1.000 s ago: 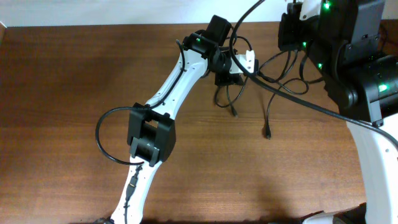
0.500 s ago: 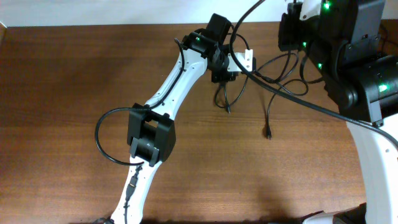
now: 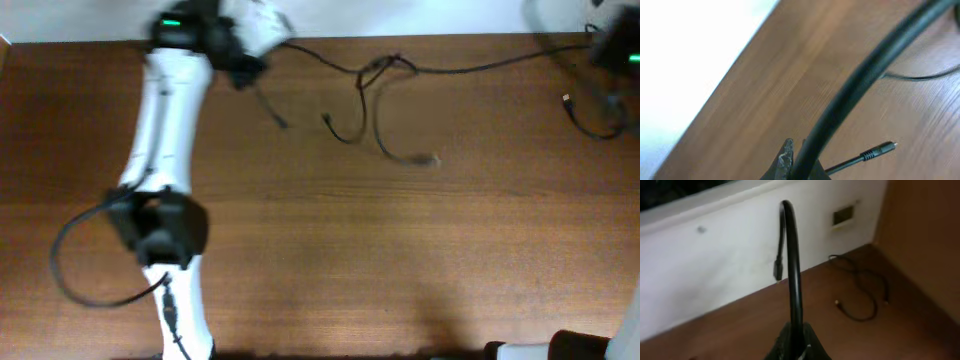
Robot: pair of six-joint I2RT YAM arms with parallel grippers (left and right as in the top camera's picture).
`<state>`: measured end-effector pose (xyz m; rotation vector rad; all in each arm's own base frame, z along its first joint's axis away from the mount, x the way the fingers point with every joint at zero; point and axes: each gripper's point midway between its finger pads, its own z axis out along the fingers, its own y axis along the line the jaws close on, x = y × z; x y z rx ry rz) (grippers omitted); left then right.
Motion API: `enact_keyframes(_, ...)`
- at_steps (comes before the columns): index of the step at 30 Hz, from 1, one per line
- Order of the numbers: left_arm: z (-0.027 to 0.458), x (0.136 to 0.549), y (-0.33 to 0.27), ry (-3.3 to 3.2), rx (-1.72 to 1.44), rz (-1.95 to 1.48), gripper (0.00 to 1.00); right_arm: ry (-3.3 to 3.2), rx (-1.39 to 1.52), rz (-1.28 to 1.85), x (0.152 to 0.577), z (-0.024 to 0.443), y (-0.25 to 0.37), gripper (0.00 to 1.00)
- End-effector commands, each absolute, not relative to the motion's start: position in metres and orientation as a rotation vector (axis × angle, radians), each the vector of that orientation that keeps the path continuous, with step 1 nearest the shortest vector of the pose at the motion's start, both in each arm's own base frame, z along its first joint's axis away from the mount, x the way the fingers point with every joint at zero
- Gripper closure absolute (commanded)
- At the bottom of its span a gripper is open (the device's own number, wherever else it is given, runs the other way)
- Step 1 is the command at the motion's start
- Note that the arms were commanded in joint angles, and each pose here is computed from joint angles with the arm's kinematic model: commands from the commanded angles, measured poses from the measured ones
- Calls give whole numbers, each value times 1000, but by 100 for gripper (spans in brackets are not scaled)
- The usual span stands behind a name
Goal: Untangle cables
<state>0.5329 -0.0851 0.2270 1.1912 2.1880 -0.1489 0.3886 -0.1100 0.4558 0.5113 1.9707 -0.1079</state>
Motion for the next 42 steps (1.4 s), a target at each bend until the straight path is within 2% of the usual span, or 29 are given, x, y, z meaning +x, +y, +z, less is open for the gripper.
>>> enact_keyframes(1, 262, 524, -22, 2260, 949, -112, 100, 1831, 726, -51, 349, 476, -186, 96)
enact_keyframes(8, 279, 510, 64, 2334, 683, -62, 100, 1661, 1070, -157, 278, 466, -311, 96)
enact_keyframes(14, 289, 501, 69, 2328, 663, -71, 100, 1697, 1055, -92, 290, 455, -311, 96)
enact_keyframes(24, 283, 496, 19, 2319, 821, -125, 100, 1800, 853, -69, 332, 456, -268, 96)
enact_keyframes(31, 284, 497, -24, 2280, 923, -160, 100, 1634, 702, -250, 353, 509, -274, 96)
enact_keyframes(36, 284, 495, -50, 2258, 982, -183, 100, 1497, 699, -550, 334, 545, -305, 96)
enact_keyframes(42, 284, 494, -62, 2246, 1011, -194, 100, 1512, 741, -706, 324, 534, -336, 96)
